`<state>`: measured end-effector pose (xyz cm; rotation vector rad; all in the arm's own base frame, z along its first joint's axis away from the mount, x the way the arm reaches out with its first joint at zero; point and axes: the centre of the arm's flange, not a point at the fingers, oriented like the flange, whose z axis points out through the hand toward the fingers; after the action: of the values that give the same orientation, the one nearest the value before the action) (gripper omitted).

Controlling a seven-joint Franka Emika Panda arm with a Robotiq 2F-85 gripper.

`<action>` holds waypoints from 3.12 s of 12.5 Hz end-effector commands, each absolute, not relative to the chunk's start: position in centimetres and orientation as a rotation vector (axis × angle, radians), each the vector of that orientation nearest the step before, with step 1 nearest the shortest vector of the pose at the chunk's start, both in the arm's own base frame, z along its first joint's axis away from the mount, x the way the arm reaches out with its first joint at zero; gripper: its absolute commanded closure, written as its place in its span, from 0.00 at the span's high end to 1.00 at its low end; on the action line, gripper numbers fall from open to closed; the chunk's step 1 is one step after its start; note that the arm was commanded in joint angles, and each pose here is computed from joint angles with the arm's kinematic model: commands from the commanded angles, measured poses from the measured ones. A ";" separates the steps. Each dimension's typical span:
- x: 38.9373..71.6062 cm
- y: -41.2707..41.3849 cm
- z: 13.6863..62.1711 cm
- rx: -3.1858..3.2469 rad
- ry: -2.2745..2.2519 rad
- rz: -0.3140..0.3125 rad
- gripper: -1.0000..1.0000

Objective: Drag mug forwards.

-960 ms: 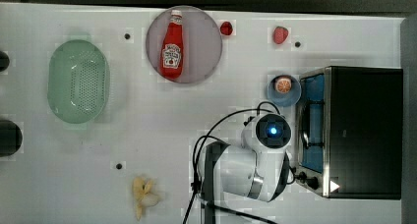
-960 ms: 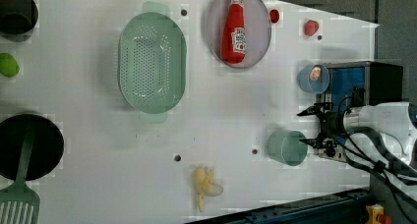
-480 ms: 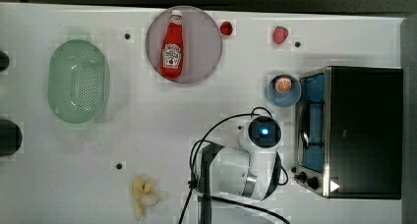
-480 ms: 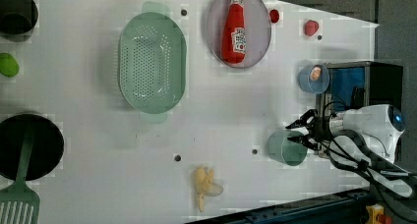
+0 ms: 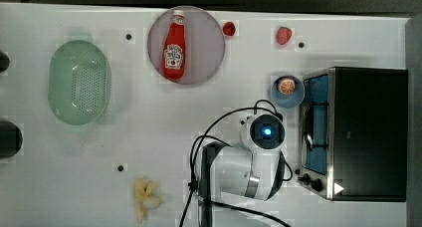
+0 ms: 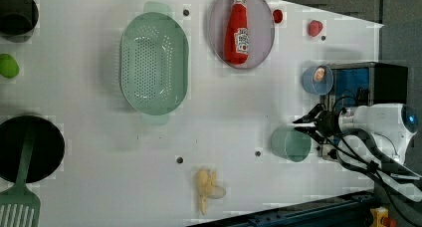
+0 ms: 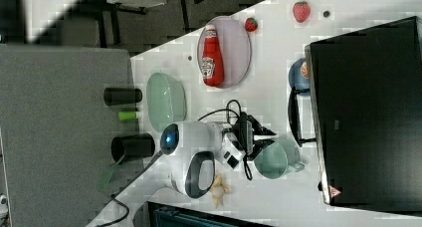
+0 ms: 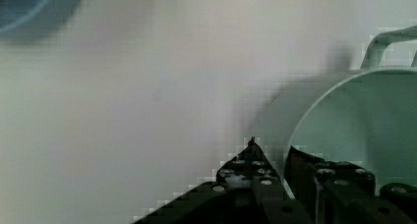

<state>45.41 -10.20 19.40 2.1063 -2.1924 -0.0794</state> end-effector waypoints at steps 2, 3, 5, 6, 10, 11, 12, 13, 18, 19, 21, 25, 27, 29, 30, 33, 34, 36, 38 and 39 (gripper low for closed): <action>47.4 -11.0 20.0 2.090 -2.230 -0.028 0.18; 48.3 -11.1 20.1 2.096 -2.230 -0.012 0.18; 50.3 -11.3 20.2 2.106 -2.230 0.019 0.18; 51.3 -11.5 20.1 2.110 -2.229 0.033 0.18; 55.3 -12.0 19.6 2.119 -2.218 0.071 0.18; 56.2 -12.1 19.8 2.116 -2.214 0.069 0.18; 57.2 -12.3 20.1 2.111 -2.209 0.062 0.18; 58.0 -12.3 20.3 2.106 -2.201 0.049 0.18; 61.1 -12.0 19.5 2.118 -2.178 0.053 0.18; 61.8 -11.8 19.5 2.129 -2.176 0.065 0.18; 63.3 -11.6 19.7 2.145 -2.178 0.095 0.18; 66.2 -10.9 19.9 2.182 -2.175 0.147 0.18; 67.7 -10.5 19.9 2.202 -2.174 0.174 0.18; 69.2 -10.3 20.0 2.216 -2.179 0.204 0.18; 69.9 -10.2 20.1 2.221 -2.178 0.215 0.18; 71.7 -9.8 20.0 2.240 -2.175 0.241 0.18; 72.2 -9.8 20.0 2.242 -2.175 0.248 0.18; 73.3 -9.7 20.2 2.248 -2.174 0.266 0.18; 74.4 -9.7 20.4 2.254 -2.181 0.287 0.18; 74.8 -9.8 20.5 2.254 -2.181 0.296 0.18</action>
<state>73.85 -8.21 17.75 2.2776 -2.1516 0.2088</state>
